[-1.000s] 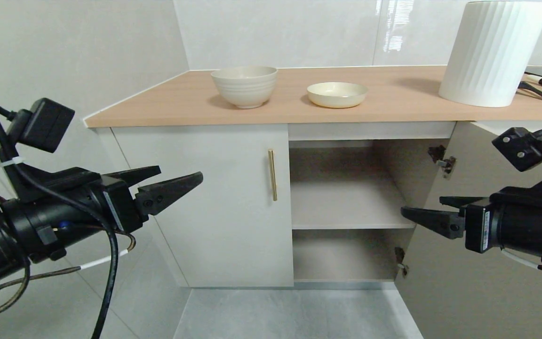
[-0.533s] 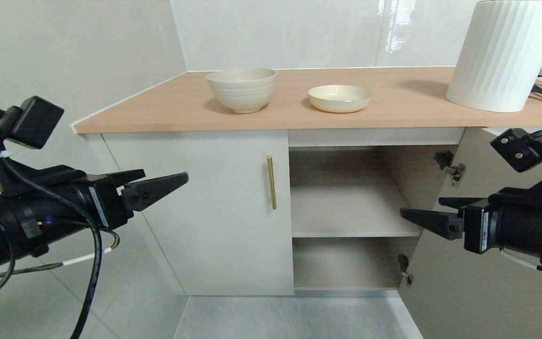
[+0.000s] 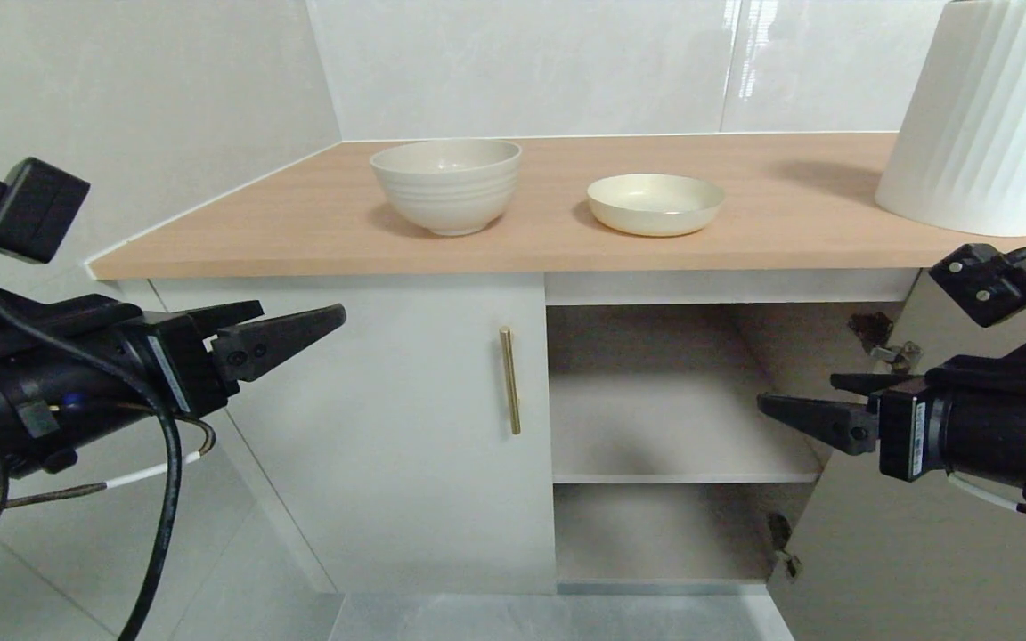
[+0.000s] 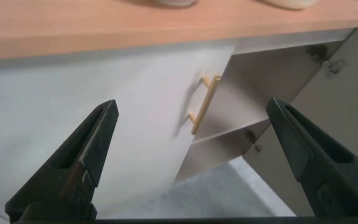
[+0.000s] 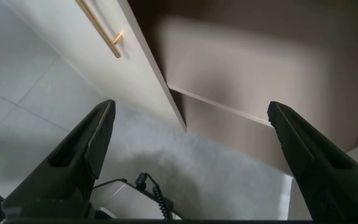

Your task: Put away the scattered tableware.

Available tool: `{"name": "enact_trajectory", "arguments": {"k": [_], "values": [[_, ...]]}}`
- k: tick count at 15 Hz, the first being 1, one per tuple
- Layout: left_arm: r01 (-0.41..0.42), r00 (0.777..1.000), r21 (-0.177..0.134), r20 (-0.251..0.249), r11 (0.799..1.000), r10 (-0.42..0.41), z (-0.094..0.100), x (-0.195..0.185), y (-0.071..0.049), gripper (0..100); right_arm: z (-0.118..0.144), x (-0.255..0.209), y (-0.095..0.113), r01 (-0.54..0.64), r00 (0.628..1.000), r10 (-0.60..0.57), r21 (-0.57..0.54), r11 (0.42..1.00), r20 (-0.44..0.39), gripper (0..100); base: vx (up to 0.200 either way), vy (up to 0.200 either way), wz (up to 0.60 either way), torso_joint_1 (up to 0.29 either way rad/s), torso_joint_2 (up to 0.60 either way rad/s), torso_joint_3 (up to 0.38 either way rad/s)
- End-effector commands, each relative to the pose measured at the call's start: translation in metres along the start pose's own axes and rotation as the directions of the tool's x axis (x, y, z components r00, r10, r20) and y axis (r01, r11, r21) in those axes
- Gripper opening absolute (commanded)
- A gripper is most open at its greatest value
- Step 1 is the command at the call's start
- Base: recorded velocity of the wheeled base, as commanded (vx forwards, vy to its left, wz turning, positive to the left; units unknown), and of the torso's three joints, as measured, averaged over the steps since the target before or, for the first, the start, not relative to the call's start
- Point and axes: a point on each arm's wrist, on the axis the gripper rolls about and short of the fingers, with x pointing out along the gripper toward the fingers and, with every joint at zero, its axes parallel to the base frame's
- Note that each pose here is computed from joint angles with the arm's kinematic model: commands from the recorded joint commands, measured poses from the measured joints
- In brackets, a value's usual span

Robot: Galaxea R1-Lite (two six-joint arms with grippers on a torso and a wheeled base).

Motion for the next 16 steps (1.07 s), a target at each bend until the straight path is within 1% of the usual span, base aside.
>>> {"name": "enact_trajectory", "arguments": {"k": [1,2,3,4,7,9,12,16], "values": [[-0.003,1.000,-0.003,0.002,1.000,0.003,0.002,0.001,0.000,100,0.000,0.001,0.000,-0.001,1.000,0.001,0.000,1.000,-0.002,100,0.000,0.000,0.00,0.000,0.00,0.000],[-0.002,1.000,-0.018,0.003,1.000,0.002,0.003,0.001,0.000,100,0.000,0.000,0.000,0.000,1.000,0.000,0.000,1.000,0.000,100,0.000,0.000,0.00,0.000,0.00,0.000],[0.001,1.000,-0.031,0.004,1.000,-0.001,0.003,0.000,0.000,100,0.000,0.000,0.000,0.000,1.000,0.000,0.000,1.000,0.000,100,0.000,0.200,0.00,-0.002,0.00,0.002],[0.005,1.000,-0.035,0.007,0.999,-0.004,0.003,0.000,-0.001,100,0.000,0.000,0.000,-0.001,1.000,0.001,0.000,1.000,0.000,100,0.000,0.200,0.00,0.007,0.00,0.002],[0.004,1.000,-0.032,-0.002,0.999,-0.004,0.001,0.000,0.000,100,0.000,0.000,0.000,0.000,1.000,0.000,0.000,1.000,0.000,100,0.000,0.000,0.00,0.000,0.00,0.000],[0.005,1.000,-0.012,-0.001,1.000,-0.005,0.001,-0.001,-0.001,100,0.000,0.000,0.000,0.000,1.000,0.000,0.000,1.000,0.001,100,0.000,0.000,0.00,0.000,0.00,0.000],[0.006,1.000,-0.009,-0.003,1.000,-0.006,-0.001,-0.002,-0.001,100,0.000,0.000,0.000,0.000,1.000,0.000,0.000,1.000,0.001,100,0.000,0.000,0.00,0.000,0.00,0.000],[0.011,1.000,-0.003,0.024,1.000,-0.011,0.004,-0.010,-0.003,100,0.001,-0.001,0.000,-0.001,1.000,0.001,0.000,1.000,0.004,100,0.000,0.000,0.00,0.000,0.00,0.000]]}}
